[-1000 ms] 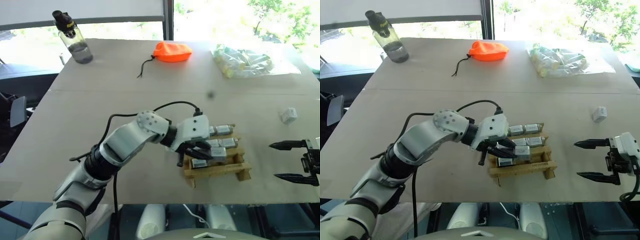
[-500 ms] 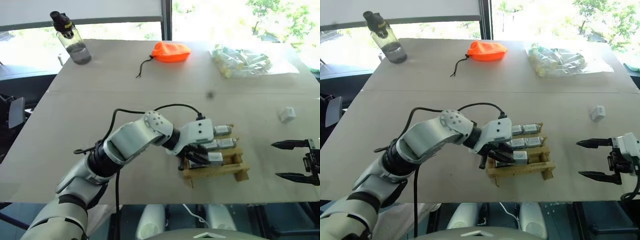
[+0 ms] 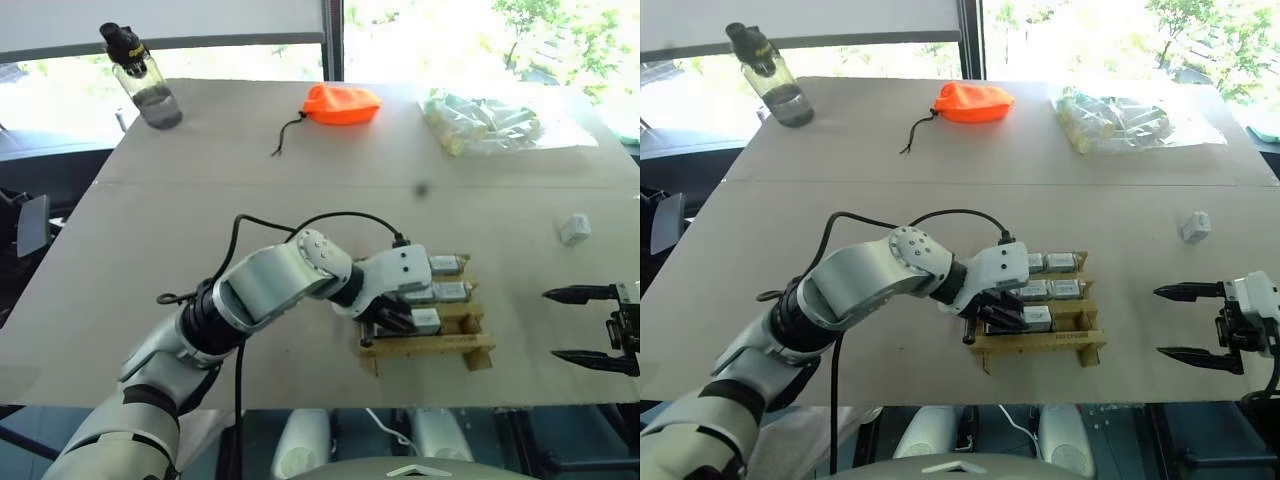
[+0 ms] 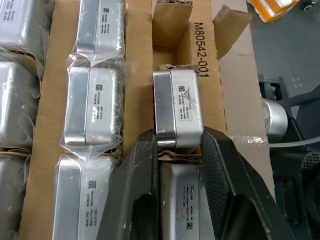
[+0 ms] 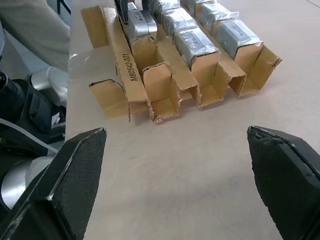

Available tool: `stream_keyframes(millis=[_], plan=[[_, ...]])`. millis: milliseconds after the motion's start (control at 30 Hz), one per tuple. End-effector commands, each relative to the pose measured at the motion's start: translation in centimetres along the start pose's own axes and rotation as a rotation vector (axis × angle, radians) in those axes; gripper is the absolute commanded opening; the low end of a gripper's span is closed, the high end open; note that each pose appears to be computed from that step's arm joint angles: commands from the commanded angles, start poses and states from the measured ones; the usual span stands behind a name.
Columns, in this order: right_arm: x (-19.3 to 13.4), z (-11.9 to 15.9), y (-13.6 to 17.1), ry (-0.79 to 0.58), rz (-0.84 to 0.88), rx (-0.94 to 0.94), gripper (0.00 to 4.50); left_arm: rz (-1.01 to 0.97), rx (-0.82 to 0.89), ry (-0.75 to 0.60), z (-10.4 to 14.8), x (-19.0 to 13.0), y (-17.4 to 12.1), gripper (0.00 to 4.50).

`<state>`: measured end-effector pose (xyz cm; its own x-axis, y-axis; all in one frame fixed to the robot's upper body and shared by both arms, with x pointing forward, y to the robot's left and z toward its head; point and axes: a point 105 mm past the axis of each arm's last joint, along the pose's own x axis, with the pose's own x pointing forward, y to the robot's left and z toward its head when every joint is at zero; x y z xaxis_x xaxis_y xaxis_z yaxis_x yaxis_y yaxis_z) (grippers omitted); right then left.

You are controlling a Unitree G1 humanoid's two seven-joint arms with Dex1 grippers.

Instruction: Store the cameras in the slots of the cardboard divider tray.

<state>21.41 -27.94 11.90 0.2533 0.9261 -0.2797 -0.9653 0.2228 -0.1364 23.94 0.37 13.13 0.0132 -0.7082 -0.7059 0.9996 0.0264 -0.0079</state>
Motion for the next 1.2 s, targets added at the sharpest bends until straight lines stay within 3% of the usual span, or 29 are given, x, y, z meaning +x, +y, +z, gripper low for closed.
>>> stream_keyframes(millis=[33,233,467,600,767,967,1200], plan=[[-0.1,0.8,0.4,-0.023,0.046,-0.052,4.46,-0.012,-0.013,-0.004,0.0,0.0,-0.5,0.63],[-0.2,0.7,0.6,-0.033,0.038,-0.044,4.5,0.002,-0.008,-0.043,0.8,-0.3,-0.3,3.36],[-0.8,1.3,-0.2,-0.068,-0.015,-0.034,4.5,0.011,0.076,-0.238,3.6,-3.3,0.4,3.36],[-1.3,1.5,-0.2,-0.065,-0.046,-0.028,4.5,0.058,0.123,-0.464,6.6,-7.3,2.2,3.36],[-1.8,1.9,-1.8,-0.103,-0.159,-0.03,4.5,0.153,0.2,-0.507,6.3,-9.4,3.8,3.36],[-4.1,1.7,-5.6,-0.142,-0.535,0.014,4.5,0.154,0.245,-0.607,6.7,-11.3,2.8,3.36],[-7.4,-1.0,-9.7,-0.109,-1.074,0.212,4.5,0.337,0.161,-0.585,4.1,-12.8,4.8,3.36]])
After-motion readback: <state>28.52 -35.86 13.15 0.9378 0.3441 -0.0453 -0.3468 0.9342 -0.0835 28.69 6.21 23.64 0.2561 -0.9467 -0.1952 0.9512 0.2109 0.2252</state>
